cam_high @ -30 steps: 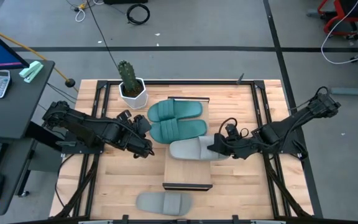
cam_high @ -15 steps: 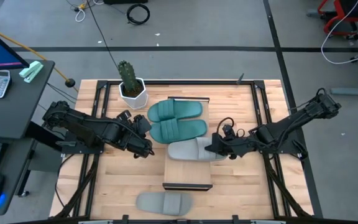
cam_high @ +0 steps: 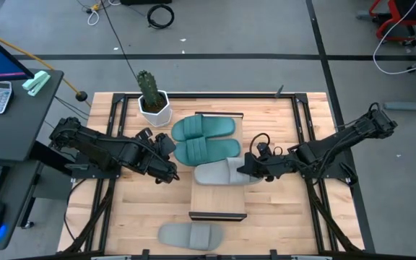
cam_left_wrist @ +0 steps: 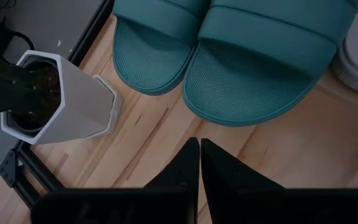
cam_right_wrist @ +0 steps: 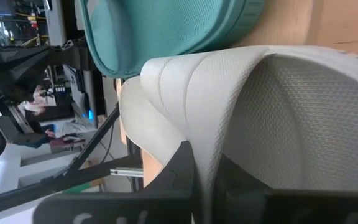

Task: Pick and place slides into the shelf
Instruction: Put the top gray slide on the shelf

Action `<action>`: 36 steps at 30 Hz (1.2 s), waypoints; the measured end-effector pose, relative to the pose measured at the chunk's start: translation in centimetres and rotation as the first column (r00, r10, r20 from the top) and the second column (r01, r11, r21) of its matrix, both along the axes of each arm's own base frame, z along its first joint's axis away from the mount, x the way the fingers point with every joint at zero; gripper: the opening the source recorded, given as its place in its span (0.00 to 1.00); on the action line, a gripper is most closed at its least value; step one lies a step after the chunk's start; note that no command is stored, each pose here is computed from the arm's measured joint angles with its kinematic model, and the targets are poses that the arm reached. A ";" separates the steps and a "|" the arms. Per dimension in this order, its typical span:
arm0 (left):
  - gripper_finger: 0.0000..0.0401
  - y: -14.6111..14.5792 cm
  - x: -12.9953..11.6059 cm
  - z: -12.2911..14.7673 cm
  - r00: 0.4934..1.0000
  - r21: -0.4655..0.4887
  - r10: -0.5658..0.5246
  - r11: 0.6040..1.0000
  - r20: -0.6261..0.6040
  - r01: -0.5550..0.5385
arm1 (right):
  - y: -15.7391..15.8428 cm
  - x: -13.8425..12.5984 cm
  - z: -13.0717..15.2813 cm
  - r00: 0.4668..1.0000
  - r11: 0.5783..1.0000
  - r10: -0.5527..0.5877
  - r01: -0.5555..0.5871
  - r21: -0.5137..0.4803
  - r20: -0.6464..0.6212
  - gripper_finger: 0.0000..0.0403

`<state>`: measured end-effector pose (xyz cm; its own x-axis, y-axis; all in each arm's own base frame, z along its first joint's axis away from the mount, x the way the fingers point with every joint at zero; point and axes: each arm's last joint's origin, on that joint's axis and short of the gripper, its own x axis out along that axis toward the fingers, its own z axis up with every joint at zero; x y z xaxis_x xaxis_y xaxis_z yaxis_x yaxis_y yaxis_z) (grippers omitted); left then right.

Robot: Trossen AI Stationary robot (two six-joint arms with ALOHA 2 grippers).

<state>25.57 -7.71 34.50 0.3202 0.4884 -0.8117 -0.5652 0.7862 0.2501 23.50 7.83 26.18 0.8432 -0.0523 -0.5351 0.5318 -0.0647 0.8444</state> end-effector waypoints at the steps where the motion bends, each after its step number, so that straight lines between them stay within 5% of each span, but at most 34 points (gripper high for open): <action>1: 0.05 0.0 0.0 0.0 1.000 0.000 0.000 1.000 0.000 0.000 | 0.0 0.0 0.0 1.000 1.000 0.000 0.000 -0.001 0.000 0.03; 8: 0.03 0.0 0.0 0.0 1.000 -0.002 -0.001 1.000 0.005 0.001 | 0.0 0.4 -0.5 1.000 1.000 -0.005 0.005 -0.008 -0.023 0.05; 26: 0.04 -0.1 0.2 0.0 1.000 -0.008 -0.001 1.000 0.021 0.001 | 0.1 0.8 -0.5 0.999 0.999 -0.033 0.033 0.003 -0.026 0.36; 36: 0.06 -0.1 0.2 0.0 1.000 -0.008 -0.003 1.000 0.020 0.003 | -0.1 0.3 0.1 1.000 0.999 -0.027 0.027 0.020 -0.008 0.40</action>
<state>25.74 -7.84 34.53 0.3383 0.4810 -0.8088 -0.5675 0.7899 0.2324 23.82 7.75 26.31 0.8374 -0.0637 -0.5428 0.5363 -0.0963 0.8385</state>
